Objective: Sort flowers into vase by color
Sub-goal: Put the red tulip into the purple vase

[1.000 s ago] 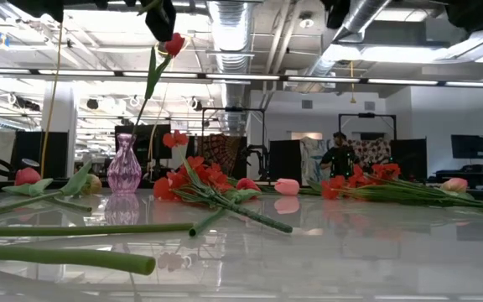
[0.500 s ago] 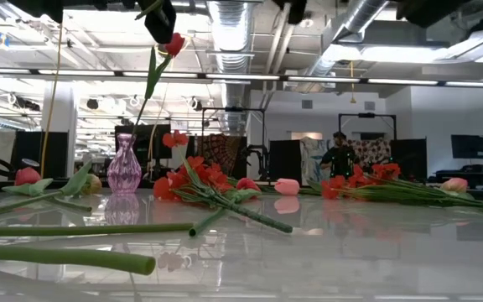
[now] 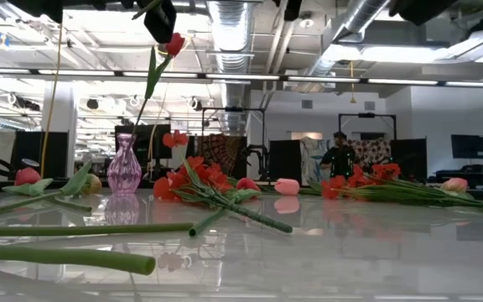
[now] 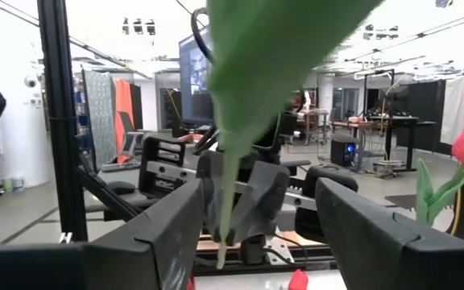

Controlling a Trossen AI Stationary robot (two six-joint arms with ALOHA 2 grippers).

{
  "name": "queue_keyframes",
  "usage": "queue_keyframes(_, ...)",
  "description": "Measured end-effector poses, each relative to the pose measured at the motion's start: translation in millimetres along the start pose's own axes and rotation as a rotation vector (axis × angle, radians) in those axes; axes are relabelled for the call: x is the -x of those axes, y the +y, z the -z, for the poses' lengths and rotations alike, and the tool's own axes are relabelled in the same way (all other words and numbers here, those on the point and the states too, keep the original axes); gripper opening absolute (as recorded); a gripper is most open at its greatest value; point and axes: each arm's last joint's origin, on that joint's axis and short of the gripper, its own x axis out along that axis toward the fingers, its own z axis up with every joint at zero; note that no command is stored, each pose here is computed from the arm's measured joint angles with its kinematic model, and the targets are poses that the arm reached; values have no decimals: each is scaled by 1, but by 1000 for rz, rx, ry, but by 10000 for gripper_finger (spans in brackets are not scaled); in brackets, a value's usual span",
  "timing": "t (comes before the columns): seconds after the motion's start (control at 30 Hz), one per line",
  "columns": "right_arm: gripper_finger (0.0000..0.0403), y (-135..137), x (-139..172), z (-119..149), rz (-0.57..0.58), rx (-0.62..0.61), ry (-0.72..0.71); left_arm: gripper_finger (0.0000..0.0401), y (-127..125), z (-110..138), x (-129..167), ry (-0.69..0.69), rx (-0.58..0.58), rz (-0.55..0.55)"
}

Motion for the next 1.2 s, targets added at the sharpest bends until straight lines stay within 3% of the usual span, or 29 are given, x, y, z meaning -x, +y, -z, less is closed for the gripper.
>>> queue_keyframes(0.47, 91, 0, 0, 0, 0, 0, 1, 0, 3, 2, 0, 7, 26, -84)
queue_keyframes(0.7, 29, 0, 0, 0, 0, -1, -1, 0, 4, 2, 0, 1, 34, -110)
queue_keyframes(0.97, 27, -1, 0, 0, 8, -41, 1, 17, 5, 2, 0, 4, -5, -161)
queue_keyframes(1.2, 29, -7, -1, -2, 40, -58, -3, 121, 6, -3, 8, 105, 12, -258)
